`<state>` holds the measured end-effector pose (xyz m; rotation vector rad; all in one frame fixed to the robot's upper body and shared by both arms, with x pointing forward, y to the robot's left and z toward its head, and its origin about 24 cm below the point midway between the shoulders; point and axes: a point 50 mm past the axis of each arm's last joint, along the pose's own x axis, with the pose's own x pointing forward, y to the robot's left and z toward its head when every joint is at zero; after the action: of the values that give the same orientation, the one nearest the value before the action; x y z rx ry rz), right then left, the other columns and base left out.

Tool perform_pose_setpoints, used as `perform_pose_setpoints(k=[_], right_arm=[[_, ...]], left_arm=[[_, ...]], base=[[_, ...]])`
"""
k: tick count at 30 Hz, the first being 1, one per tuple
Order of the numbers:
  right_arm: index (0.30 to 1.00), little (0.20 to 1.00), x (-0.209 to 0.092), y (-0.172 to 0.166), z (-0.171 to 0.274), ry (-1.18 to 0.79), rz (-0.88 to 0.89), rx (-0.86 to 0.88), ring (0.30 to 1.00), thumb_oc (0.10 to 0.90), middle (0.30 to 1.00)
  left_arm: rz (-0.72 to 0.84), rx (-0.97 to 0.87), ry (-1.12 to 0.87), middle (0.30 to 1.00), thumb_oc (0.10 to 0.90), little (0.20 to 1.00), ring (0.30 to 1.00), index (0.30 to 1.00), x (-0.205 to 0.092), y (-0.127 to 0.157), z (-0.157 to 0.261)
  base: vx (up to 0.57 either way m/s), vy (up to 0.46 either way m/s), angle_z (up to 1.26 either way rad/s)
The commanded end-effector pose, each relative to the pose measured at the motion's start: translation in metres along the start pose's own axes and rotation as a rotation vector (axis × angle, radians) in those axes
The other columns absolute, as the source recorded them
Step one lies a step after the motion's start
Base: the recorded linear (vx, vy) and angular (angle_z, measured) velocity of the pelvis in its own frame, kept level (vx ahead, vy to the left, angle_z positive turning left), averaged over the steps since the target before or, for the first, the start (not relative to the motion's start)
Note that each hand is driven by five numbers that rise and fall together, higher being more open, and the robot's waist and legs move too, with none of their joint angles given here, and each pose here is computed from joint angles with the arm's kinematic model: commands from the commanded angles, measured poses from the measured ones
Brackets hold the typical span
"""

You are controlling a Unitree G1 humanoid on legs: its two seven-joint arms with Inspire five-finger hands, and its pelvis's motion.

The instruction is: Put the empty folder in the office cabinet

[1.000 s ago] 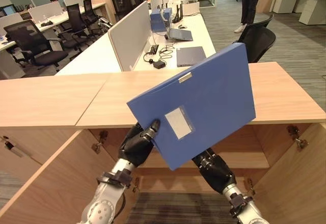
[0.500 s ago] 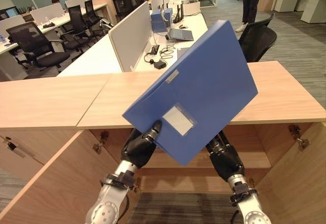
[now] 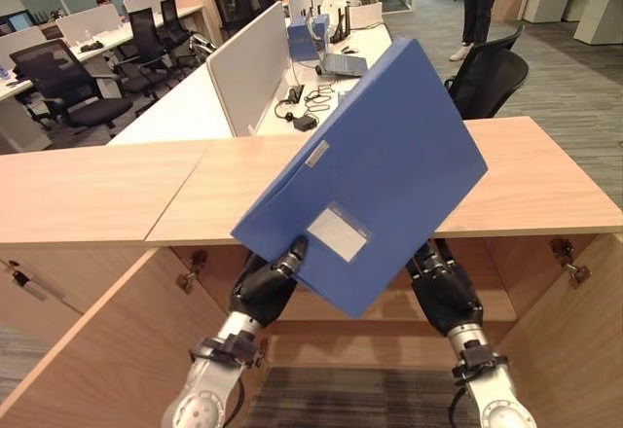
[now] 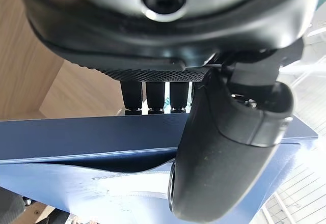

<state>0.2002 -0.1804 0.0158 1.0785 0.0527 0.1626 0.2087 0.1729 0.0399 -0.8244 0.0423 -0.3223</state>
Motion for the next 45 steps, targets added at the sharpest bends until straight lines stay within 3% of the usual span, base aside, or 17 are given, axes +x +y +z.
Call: perform_pose_setpoints(k=[1, 9, 18, 30, 38, 45], right_arm=[[0.900, 0.900, 0.034, 0.090, 0.020, -0.035, 0.548, -0.109, 0.900, 0.800, 0.900], [0.900, 0.900, 0.033, 0.076, 0.020, 0.217, 0.565, -0.371, 0.900, 0.800, 0.900], [0.900, 0.900, 0.034, 0.074, 0.021, 0.307, 0.589, -0.427, 0.900, 0.800, 0.900], [0.900, 0.900, 0.049, 0.076, 0.020, 0.105, 0.540, -0.335, 0.900, 0.800, 0.900], [0.900, 0.900, 0.060, 0.085, 0.039, -0.180, 0.505, -0.173, 0.900, 0.800, 0.900], [0.900, 0.900, 0.063, 0.091, 0.045, -0.241, 0.509, -0.147, 0.900, 0.800, 0.900]], left_arm=[[-0.213, 0.130, -0.212, 0.300, 0.400, 0.300, 0.300, 0.300, 0.021, -0.027, 0.056], [-0.277, 0.172, -0.248, 0.300, 0.400, 0.300, 0.300, 0.300, 0.028, -0.031, 0.069], [-0.309, 0.196, -0.244, 0.300, 0.400, 0.300, 0.300, 0.300, 0.029, -0.034, 0.070], [-0.355, 0.155, -0.125, 0.300, 0.400, 0.300, 0.300, 0.300, 0.028, -0.041, 0.043], [-0.295, 0.135, -0.060, 0.300, 0.400, 0.300, 0.300, 0.300, 0.020, -0.031, 0.029], [-0.259, 0.160, 0.025, 0.300, 0.400, 0.300, 0.300, 0.300, 0.012, -0.017, 0.022]], base=[[-0.04, -0.010, 0.00], [0.00, 0.000, 0.00], [0.00, 0.000, 0.00], [0.00, 0.000, 0.00], [0.00, 0.000, 0.00], [0.00, 0.000, 0.00]])
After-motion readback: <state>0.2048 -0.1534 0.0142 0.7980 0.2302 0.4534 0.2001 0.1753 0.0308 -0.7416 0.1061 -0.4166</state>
